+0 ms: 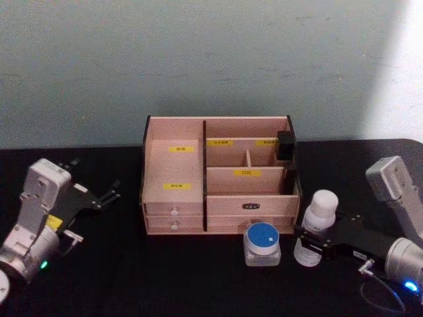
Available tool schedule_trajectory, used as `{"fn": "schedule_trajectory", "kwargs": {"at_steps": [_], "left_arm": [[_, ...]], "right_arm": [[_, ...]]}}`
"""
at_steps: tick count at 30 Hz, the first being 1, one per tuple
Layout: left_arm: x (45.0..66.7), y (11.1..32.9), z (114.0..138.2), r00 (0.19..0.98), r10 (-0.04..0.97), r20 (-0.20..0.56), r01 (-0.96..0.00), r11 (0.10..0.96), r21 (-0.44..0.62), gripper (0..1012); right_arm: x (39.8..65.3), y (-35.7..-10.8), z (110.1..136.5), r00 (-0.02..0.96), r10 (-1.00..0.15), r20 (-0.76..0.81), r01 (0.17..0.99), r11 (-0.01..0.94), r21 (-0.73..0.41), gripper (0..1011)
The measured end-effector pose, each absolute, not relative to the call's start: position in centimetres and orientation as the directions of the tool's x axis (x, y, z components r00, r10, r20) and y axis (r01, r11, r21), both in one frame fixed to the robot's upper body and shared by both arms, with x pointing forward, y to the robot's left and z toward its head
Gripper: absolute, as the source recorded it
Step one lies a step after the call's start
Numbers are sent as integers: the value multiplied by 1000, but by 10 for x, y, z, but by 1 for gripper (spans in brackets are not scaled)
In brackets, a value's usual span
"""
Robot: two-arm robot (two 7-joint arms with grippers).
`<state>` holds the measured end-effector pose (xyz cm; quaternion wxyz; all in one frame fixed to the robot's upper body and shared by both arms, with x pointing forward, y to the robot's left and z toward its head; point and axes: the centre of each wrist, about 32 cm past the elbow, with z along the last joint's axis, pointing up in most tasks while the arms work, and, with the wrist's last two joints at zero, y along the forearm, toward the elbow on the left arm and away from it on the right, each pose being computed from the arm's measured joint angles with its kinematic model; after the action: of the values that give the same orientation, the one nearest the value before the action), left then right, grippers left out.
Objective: Pick up the facial cleanser and watermelon frost from the table and place them into the tiered storage box.
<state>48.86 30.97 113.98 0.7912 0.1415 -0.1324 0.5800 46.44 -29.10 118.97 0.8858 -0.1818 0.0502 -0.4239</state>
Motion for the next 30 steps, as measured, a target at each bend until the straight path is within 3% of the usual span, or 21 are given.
{"fn": "schedule_trajectory", "kwargs": {"at_steps": [14,30], "left_arm": [[489,310,1140,292,880,374,-955,287,70,1001],[489,310,1140,292,880,374,-955,287,70,1001]], "right_arm": [[471,-284,1229,677,-732,78,710,623,-327,596],[517,-251,1250,694,-710,118,711,651,-265,595]]}}
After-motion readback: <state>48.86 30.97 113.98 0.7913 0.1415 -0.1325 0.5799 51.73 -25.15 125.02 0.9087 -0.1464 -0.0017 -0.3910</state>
